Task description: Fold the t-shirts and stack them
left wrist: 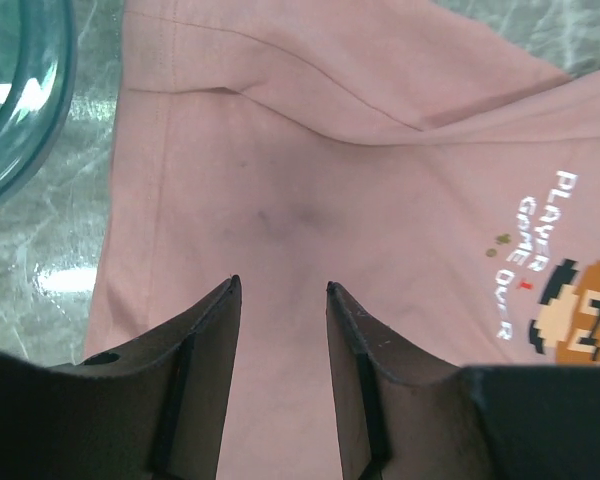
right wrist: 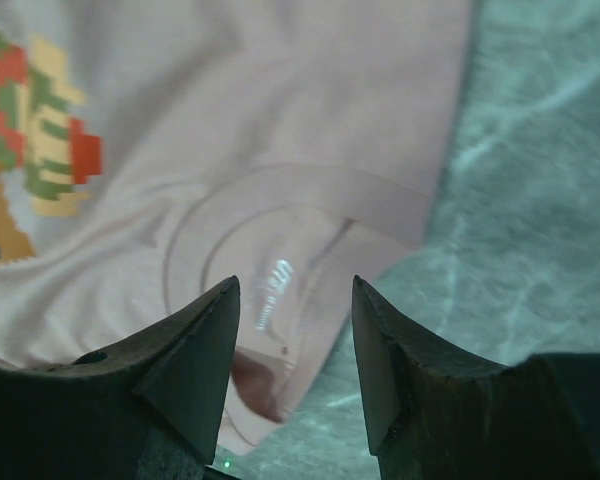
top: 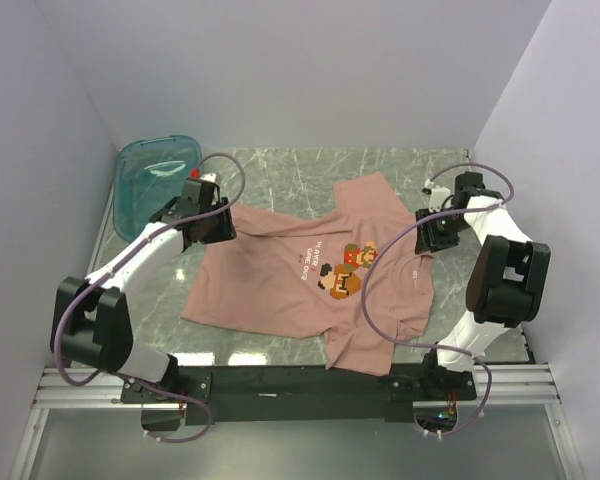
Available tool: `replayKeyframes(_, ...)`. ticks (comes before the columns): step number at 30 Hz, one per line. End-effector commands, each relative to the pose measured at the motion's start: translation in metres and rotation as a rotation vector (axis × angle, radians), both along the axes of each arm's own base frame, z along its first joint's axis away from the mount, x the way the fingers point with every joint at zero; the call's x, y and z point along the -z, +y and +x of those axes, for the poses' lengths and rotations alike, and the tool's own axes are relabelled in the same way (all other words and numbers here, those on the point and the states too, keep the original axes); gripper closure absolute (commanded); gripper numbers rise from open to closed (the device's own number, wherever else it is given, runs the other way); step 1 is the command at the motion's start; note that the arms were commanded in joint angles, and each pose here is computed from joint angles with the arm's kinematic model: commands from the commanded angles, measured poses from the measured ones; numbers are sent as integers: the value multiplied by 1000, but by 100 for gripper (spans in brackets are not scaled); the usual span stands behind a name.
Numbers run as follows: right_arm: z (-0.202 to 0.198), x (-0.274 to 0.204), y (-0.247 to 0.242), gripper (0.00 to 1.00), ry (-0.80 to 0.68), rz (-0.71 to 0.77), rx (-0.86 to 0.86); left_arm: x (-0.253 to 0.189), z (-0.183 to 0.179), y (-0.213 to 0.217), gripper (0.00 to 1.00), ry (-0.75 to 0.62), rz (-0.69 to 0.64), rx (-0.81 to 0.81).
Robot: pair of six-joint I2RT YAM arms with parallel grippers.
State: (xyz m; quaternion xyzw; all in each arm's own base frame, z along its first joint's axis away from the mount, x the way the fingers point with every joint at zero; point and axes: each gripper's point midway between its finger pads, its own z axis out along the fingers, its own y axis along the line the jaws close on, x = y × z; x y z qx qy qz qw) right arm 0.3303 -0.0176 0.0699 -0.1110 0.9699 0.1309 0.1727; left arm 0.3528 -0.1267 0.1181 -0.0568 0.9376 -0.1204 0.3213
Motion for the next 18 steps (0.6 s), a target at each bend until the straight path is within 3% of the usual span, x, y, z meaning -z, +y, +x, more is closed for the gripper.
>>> replayKeyframes(1, 16, -1, -22, 44, -18, -54, 69, -9, -6, -6, 55, -48, -69, -18)
replayKeyframes(15, 36, 41, -45, 45, 71, -97, 115, -6, -62, 5, 54, -49, -152, -101)
replayKeyframes(18, 31, 49, -46, 51, 90, -102, 105, -2, -68, 9, 54, -38, -145, -119)
